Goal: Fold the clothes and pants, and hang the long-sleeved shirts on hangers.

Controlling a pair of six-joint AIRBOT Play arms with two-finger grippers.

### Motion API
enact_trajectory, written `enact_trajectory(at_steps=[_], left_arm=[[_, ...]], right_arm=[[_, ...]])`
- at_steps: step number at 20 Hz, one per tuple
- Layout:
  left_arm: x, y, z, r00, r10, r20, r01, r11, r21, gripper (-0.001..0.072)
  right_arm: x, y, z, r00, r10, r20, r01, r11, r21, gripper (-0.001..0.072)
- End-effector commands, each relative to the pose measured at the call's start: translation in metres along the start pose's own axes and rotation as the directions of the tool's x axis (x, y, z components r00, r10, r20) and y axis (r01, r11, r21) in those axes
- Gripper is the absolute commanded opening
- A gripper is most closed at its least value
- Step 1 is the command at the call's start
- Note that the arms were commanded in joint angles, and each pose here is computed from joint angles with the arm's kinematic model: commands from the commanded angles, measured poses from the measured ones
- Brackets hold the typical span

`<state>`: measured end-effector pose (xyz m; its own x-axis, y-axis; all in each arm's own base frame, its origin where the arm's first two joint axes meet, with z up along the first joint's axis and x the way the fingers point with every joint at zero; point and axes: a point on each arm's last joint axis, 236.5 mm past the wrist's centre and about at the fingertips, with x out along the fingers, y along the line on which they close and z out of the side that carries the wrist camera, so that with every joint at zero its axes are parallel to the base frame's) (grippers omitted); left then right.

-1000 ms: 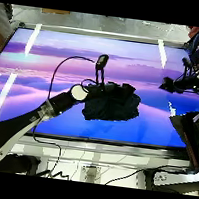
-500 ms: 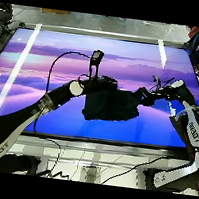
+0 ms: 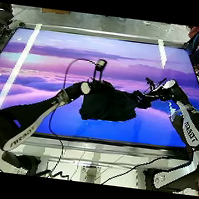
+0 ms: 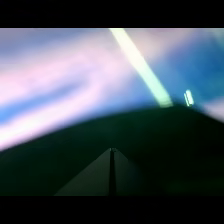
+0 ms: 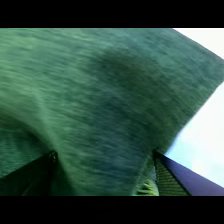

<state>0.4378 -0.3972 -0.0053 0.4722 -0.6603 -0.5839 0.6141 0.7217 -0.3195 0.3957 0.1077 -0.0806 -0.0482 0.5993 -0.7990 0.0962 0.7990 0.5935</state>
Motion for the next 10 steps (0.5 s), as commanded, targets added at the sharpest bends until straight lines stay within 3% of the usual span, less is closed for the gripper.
enact_trajectory(at_steps=[1, 5, 7, 10], left_arm=[[-0.010, -0.057, -0.087, 0.915, -0.190, -0.356, 0.230, 0.971, 0.072, 0.0022], [-0.058, -0.082, -0.136, 0.744, -0.311, -0.591, 0.375, 0.927, -0.015, 0.0020], [-0.071, -0.089, -0.139, 0.715, -0.328, -0.617, 0.400, 0.916, -0.025, 0.0020], [-0.067, -0.083, -0.136, 0.736, -0.297, -0.608, 0.382, 0.924, 0.010, 0.0021]], right_arm=[[0.000, -0.019, -0.003, 0.996, -0.083, -0.012, 0.082, 0.995, -0.063, 0.0684], [-0.003, -0.035, 0.004, 0.989, -0.149, 0.017, 0.150, 0.982, -0.116, 0.0684], [-0.003, -0.038, 0.009, 0.987, -0.159, 0.038, 0.163, 0.979, -0.121, 0.0683], [0.008, -0.038, 0.008, 0.991, -0.130, 0.017, 0.131, 0.987, -0.098, 0.0658]])
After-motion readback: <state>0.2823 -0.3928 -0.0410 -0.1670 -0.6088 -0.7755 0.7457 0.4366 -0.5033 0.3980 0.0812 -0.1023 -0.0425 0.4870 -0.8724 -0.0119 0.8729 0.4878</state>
